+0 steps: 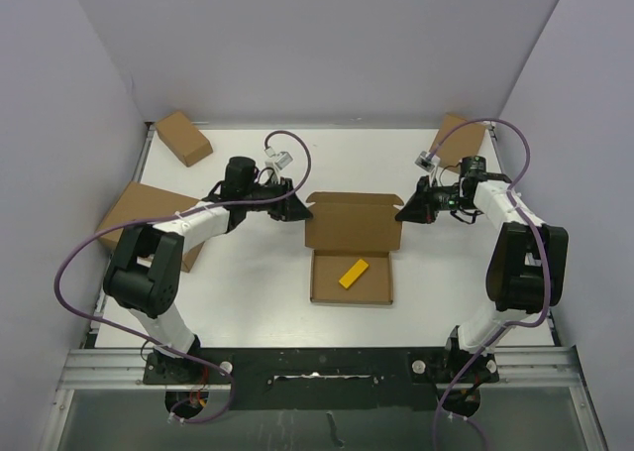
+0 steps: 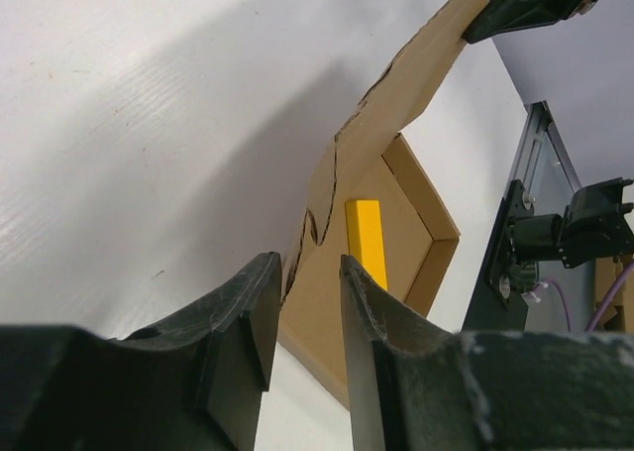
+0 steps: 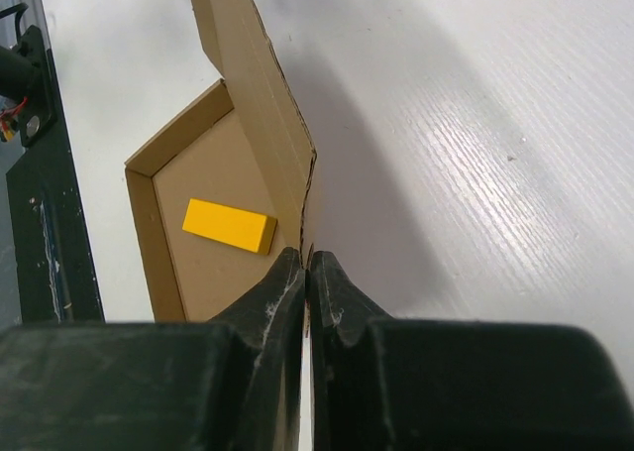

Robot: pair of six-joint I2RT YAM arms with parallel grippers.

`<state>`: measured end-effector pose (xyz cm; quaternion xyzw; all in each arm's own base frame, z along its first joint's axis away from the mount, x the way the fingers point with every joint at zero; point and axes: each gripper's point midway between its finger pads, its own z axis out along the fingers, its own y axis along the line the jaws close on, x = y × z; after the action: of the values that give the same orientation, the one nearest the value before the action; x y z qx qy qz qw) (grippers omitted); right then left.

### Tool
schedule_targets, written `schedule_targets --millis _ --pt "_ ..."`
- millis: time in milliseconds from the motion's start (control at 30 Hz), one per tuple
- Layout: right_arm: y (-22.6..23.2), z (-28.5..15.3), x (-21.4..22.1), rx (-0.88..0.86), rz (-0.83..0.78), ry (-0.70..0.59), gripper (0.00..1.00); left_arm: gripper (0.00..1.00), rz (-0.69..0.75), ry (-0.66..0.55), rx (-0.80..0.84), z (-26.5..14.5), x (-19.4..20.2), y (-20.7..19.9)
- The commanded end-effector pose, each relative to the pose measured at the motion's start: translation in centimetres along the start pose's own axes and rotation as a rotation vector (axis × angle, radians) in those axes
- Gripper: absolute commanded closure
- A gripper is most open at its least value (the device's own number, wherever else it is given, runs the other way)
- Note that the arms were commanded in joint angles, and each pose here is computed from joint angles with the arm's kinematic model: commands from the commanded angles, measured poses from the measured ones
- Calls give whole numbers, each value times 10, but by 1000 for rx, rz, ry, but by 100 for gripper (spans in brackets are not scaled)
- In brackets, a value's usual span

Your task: Fold the paper box

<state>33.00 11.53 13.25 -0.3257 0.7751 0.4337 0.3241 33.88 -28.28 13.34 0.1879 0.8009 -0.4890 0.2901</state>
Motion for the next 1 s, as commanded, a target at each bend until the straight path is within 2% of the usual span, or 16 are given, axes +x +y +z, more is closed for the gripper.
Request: schedule_targets --millis 0,133,233,433,700,967 --pt "12 -6 -26 4 -100 -34 100 75 103 -50 37 -3 -30 -24" --pt "12 -5 -27 7 -111 -31 100 93 97 -41 44 2 -30 -28" --pt "14 -4 -30 17 -127 -29 100 100 86 -50 13 5 -32 -26" --pt "10 3 -49 175 -238 -4 100 100 95 -156 -147 6 -57 -17" --pt "-14 19 -89 420 -335 6 100 100 148 -379 -378 0 -119 -10" --pt "-43 24 -131 652 -382 -34 100 100 162 -509 -455 4 -151 -17"
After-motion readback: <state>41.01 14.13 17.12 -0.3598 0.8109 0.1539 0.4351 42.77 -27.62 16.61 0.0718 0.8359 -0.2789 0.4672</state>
